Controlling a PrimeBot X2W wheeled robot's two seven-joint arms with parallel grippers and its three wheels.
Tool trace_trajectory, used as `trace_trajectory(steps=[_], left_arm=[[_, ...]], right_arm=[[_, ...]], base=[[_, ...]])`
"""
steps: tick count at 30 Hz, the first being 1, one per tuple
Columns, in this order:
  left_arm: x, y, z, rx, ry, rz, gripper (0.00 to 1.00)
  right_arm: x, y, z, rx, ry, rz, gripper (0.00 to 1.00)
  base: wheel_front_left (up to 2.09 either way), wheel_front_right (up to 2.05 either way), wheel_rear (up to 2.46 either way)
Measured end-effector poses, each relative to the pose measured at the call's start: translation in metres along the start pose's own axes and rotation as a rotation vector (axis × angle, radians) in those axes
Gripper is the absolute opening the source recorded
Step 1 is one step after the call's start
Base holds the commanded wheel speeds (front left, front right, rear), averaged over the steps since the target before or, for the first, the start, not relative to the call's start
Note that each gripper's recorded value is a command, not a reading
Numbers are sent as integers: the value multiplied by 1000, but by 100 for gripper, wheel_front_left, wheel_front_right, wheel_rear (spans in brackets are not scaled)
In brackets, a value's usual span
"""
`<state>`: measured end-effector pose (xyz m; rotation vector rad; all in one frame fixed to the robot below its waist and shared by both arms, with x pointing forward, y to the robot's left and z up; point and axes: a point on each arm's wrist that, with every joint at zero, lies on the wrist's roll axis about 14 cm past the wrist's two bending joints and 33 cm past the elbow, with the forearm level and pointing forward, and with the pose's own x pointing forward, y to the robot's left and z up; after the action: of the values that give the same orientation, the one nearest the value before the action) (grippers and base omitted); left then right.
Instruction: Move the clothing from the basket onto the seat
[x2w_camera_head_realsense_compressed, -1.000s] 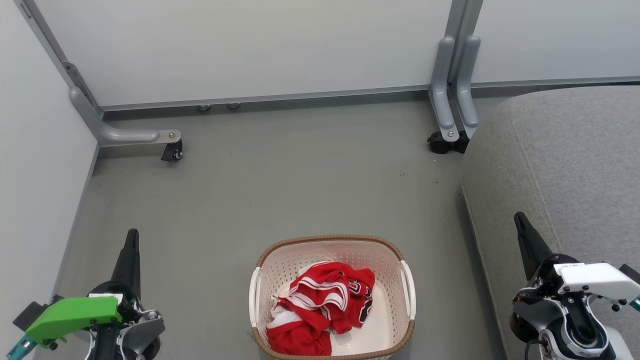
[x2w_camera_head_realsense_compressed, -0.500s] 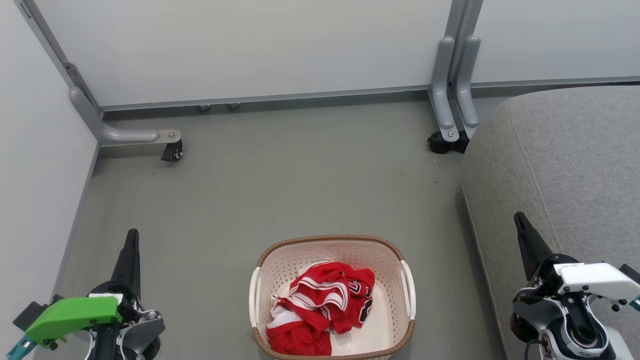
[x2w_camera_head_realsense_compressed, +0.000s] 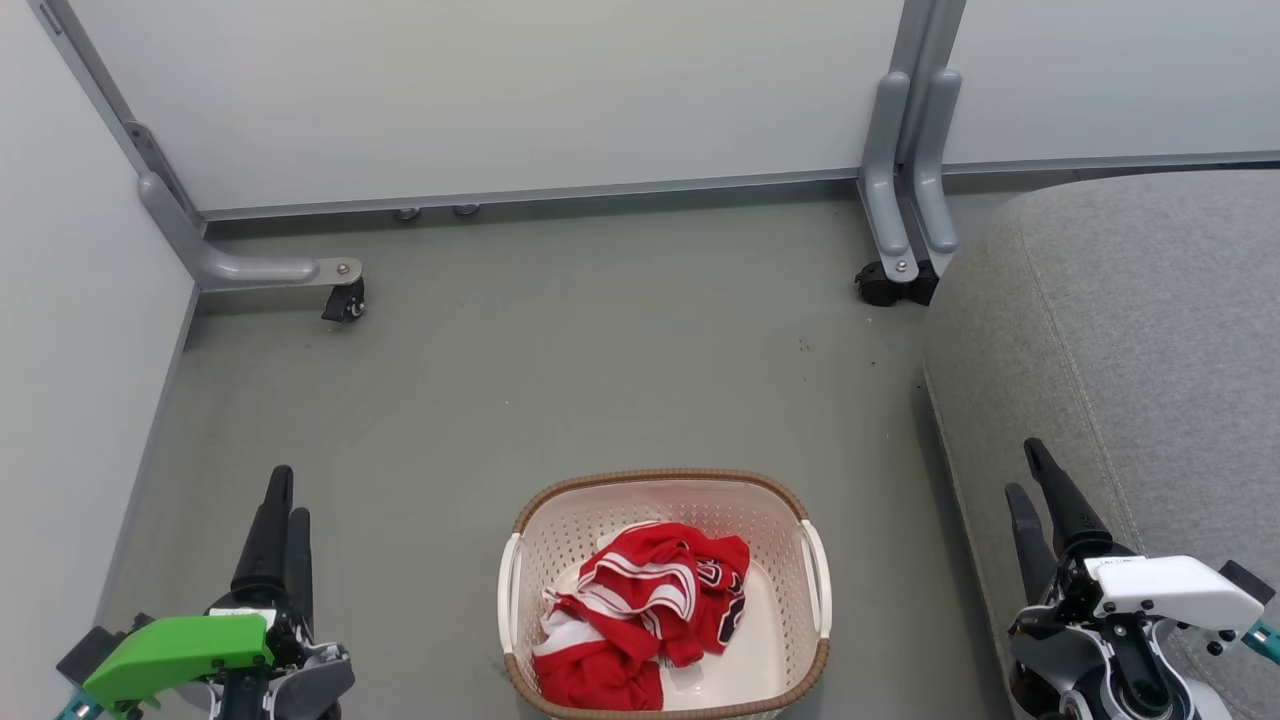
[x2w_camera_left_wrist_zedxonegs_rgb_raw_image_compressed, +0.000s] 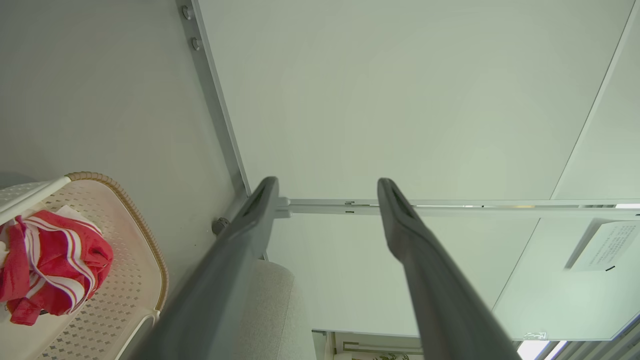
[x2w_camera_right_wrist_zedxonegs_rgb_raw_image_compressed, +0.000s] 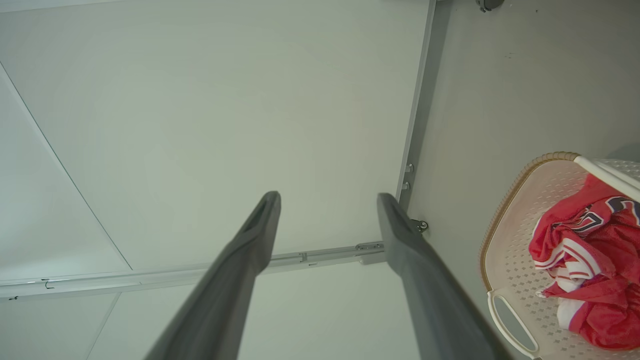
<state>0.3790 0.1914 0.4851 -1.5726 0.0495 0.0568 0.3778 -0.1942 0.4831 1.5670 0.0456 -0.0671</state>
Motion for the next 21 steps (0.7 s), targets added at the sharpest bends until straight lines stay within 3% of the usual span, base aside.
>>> trace_trajectory(steps=[6, 21], left_arm=[[2, -10, -4, 86, 1, -29, 100], [6, -42, -16, 449, 1, -130, 100]], right_arm=[[1, 4, 1, -86, -11, 9, 100], [4, 33, -7, -505, -20, 99, 100]], base=[[0, 0, 0], [0, 0, 0]])
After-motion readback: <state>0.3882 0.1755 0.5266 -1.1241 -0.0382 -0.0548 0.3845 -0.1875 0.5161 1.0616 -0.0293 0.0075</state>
